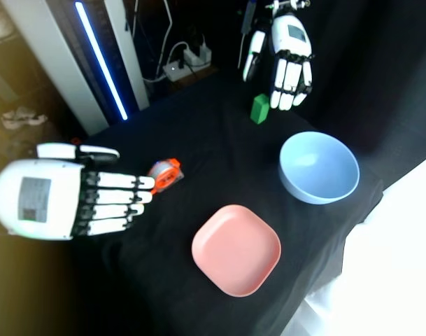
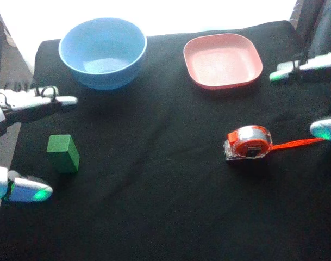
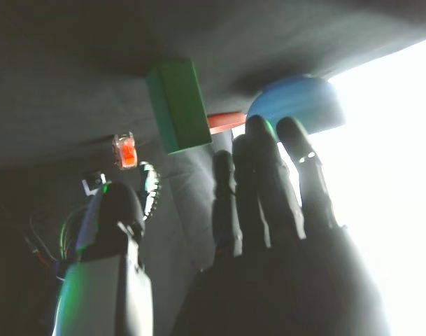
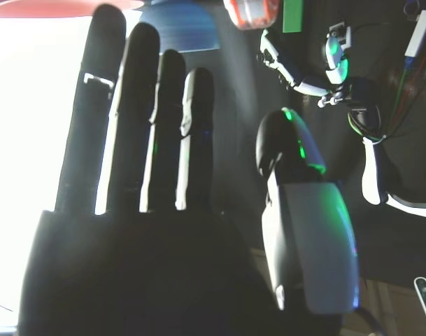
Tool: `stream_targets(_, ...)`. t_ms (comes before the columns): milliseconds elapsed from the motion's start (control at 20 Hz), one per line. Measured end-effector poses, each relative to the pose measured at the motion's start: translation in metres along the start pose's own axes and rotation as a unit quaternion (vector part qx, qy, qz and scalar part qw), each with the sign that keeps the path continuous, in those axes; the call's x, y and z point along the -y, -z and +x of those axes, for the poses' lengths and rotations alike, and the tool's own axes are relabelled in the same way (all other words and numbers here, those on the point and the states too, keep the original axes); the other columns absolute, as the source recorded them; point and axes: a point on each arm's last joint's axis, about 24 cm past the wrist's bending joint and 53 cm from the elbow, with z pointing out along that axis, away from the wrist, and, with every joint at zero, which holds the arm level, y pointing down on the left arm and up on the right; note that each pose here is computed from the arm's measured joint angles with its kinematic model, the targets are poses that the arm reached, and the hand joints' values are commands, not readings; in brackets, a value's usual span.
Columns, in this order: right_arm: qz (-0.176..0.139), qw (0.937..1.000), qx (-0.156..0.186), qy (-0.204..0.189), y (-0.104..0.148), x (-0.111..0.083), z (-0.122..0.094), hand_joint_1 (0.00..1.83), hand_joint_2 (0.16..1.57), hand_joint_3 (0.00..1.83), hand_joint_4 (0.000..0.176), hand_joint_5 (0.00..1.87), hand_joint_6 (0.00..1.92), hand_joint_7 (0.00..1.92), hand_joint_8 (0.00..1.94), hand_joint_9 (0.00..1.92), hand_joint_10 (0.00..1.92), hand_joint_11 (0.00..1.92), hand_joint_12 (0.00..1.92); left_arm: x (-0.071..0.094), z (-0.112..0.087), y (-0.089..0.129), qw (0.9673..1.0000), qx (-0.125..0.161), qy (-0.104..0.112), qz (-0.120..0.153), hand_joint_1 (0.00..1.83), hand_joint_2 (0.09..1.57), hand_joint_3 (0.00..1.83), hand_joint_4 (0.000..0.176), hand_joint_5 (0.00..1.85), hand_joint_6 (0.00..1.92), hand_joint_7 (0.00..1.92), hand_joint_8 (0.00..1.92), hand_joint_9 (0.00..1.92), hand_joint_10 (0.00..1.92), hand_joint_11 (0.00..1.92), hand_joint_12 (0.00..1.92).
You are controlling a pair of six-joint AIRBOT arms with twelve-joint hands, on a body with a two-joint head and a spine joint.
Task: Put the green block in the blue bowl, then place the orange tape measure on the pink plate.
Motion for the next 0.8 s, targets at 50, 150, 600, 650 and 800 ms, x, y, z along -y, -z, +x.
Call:
stream_targets(50, -0.001, 1.0, 0.002, -0.001, 0.0, 0.0, -0.001, 0.56, 1.15, 0.0, 0.06, 0.25, 0.0, 0.12, 0.0, 0.09, 0.0, 0.0, 0.6, 0.001, -0.001, 0.0, 1.0, 0.001, 0.0, 0.002, 0.77, 0.94, 0.02, 0.16, 0.13, 0.01, 0.01, 0.0, 0.0, 0.0, 0.0, 0.0)
stream_targets(150, -0.002, 1.0, 0.0, 0.0, 0.0, -0.001, 0.0, 0.58, 1.07, 0.0, 0.106, 0.18, 0.0, 0.06, 0.0, 0.06, 0.0, 0.0, 0.59, 0.0, 0.001, 0.0, 1.0, -0.001, -0.001, 0.0, 0.72, 0.94, 0.01, 0.173, 0.13, 0.0, 0.02, 0.0, 0.0, 0.0, 0.0, 0.0)
stream_targets(600, -0.003, 1.0, -0.004, -0.003, -0.003, 0.0, 0.004, 0.58, 1.07, 0.01, 0.115, 0.18, 0.01, 0.02, 0.0, 0.04, 0.01, 0.0, 0.59, 0.003, 0.011, -0.023, 0.9998, -0.015, -0.005, 0.01, 0.7, 0.95, 0.0, 0.056, 0.32, 0.01, 0.29, 0.02, 0.25, 0.0, 0.11, 0.34)
stream_targets(650, -0.003, 1.0, -0.004, -0.003, -0.003, 0.0, 0.004, 0.55, 1.07, 0.0, 0.109, 0.19, 0.0, 0.04, 0.0, 0.06, 0.01, 0.0, 0.66, 0.002, 0.012, -0.026, 0.9998, -0.018, -0.007, 0.007, 0.75, 0.97, 0.0, 0.019, 0.37, 0.0, 0.38, 0.01, 0.35, 0.0, 0.03, 0.69)
stream_targets(800, -0.003, 1.0, -0.004, -0.005, -0.003, 0.0, 0.004, 0.57, 1.09, 0.01, 0.115, 0.22, 0.0, 0.04, 0.0, 0.07, 0.0, 0.0, 0.7, -0.002, 0.012, -0.034, 0.9997, -0.022, -0.011, 0.002, 0.97, 1.02, 0.0, 0.0, 0.69, 0.01, 0.79, 0.02, 0.75, 0.05, 0.2, 1.08)
